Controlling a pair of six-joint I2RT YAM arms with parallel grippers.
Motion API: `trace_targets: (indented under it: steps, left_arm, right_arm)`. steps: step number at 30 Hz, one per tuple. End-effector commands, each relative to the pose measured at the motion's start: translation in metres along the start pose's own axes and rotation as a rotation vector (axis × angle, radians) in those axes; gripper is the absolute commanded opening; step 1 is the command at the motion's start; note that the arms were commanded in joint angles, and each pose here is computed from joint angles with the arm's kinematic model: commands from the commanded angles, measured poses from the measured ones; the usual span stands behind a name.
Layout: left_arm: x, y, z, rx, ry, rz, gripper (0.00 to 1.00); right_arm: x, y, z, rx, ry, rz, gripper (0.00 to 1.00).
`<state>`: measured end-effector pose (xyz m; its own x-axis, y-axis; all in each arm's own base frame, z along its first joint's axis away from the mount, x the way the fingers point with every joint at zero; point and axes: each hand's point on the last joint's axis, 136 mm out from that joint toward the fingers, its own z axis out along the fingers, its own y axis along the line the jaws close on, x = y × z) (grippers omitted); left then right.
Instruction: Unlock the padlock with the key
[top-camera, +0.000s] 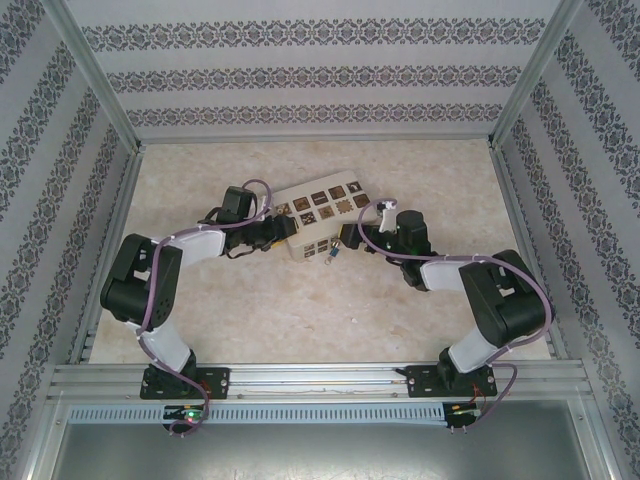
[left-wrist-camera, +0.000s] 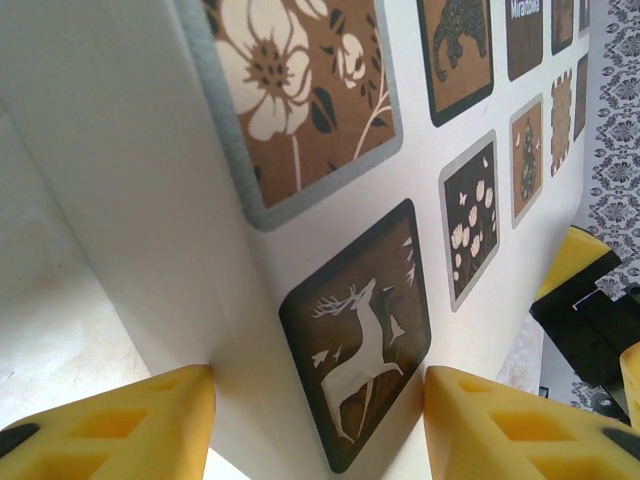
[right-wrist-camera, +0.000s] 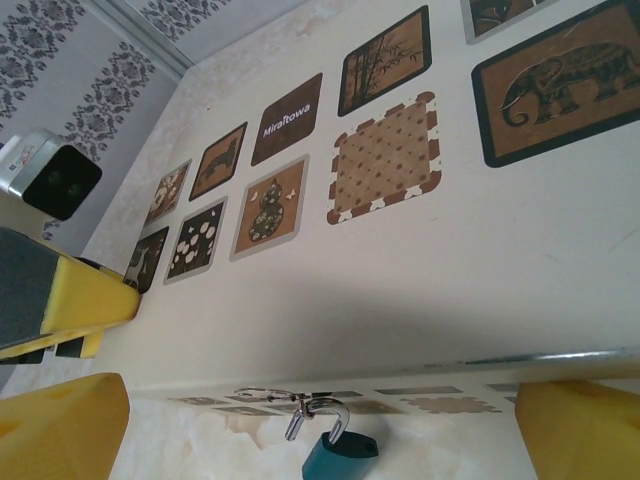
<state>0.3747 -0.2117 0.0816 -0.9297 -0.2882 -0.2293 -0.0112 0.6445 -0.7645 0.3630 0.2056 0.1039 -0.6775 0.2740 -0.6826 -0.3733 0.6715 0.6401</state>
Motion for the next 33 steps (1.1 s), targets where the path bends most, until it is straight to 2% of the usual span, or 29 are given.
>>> trace_targets:
  steps: [1, 11, 19, 23, 27, 33]
  left_arm:
    - [0.025, 0.022, 0.002, -0.093, 0.068, -0.053, 0.55]
    - [-0.001, -0.011, -0.023, -0.069, -0.021, 0.02, 0.56]
    - [-0.015, -0.034, -0.054, -0.099, -0.095, 0.102, 0.56]
    - [-0.022, -0.053, -0.063, -0.077, -0.112, 0.127, 0.49]
    - [-0.026, -0.073, -0.059, -0.051, -0.086, 0.163, 0.43]
    - [-0.025, -0.095, -0.034, -0.022, -0.013, 0.207, 0.38]
  right_arm:
    - [-0.023, 0.015, 0.002, -0.068, -0.064, -0.064, 0.98]
    - [-0.011, 0.006, -0.024, -0.033, -0.065, -0.041, 0.98]
    - [0.007, 0.012, -0.043, -0.077, -0.035, -0.018, 0.87]
    - [0.015, 0.012, -0.044, -0.087, -0.009, 0.028, 0.81]
    - [0.021, 0.01, -0.039, -0.097, 0.012, 0.075, 0.76]
    - [0.028, 0.011, -0.022, -0.12, 0.039, 0.122, 0.72]
